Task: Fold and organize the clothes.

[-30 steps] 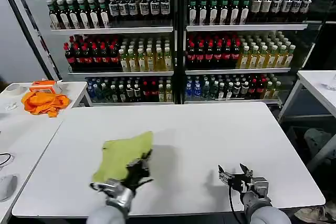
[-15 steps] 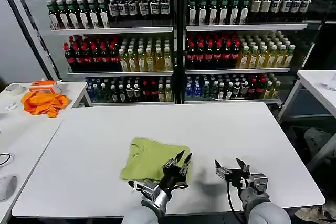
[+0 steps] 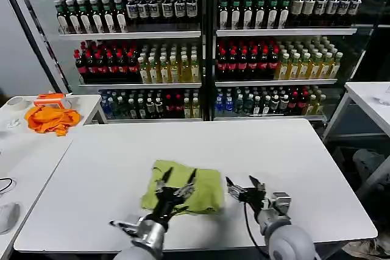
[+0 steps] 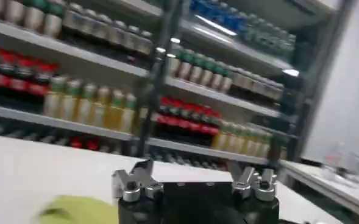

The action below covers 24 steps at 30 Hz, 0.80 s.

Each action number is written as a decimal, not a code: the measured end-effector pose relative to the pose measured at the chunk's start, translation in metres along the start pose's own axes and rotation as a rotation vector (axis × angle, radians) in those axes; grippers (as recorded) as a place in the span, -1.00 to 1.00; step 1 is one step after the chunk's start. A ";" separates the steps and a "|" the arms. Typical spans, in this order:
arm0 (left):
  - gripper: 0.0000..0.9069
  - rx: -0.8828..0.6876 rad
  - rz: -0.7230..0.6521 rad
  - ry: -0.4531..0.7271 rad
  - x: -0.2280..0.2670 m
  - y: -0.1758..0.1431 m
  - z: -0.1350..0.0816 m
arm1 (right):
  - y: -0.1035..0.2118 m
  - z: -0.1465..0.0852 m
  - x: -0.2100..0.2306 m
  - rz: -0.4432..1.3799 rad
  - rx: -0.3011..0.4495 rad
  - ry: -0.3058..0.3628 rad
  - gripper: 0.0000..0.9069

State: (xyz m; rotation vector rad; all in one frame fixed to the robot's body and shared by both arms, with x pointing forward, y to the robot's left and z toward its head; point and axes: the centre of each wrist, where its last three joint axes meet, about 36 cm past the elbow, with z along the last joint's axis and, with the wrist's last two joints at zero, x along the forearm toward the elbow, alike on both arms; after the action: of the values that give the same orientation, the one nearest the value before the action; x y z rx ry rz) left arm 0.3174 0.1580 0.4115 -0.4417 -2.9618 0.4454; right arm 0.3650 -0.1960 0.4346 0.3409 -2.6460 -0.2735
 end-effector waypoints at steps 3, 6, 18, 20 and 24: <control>1.00 0.006 -0.062 -0.016 0.013 0.013 -0.007 | 0.011 0.006 -0.013 -0.021 -0.025 0.024 1.00; 1.00 0.007 -0.117 -0.031 0.026 0.023 -0.015 | 0.022 0.013 -0.027 -0.035 -0.047 0.050 1.00; 1.00 -0.004 -0.224 -0.068 0.066 0.038 -0.038 | 0.035 0.025 -0.061 -0.021 -0.101 0.096 -1.00; 1.00 -0.010 -0.228 -0.068 0.071 0.038 -0.040 | 0.036 0.026 -0.064 -0.022 -0.107 0.098 -1.00; 1.00 -0.018 -0.238 -0.067 0.077 0.037 -0.042 | 0.035 0.027 -0.069 -0.027 -0.115 0.102 -1.00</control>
State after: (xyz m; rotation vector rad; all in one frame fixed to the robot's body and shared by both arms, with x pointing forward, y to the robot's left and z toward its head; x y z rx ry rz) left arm 0.2610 0.2266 0.4448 -0.0746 -3.0325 0.4147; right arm 0.4055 -0.1396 0.3907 0.3433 -2.5145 -0.4047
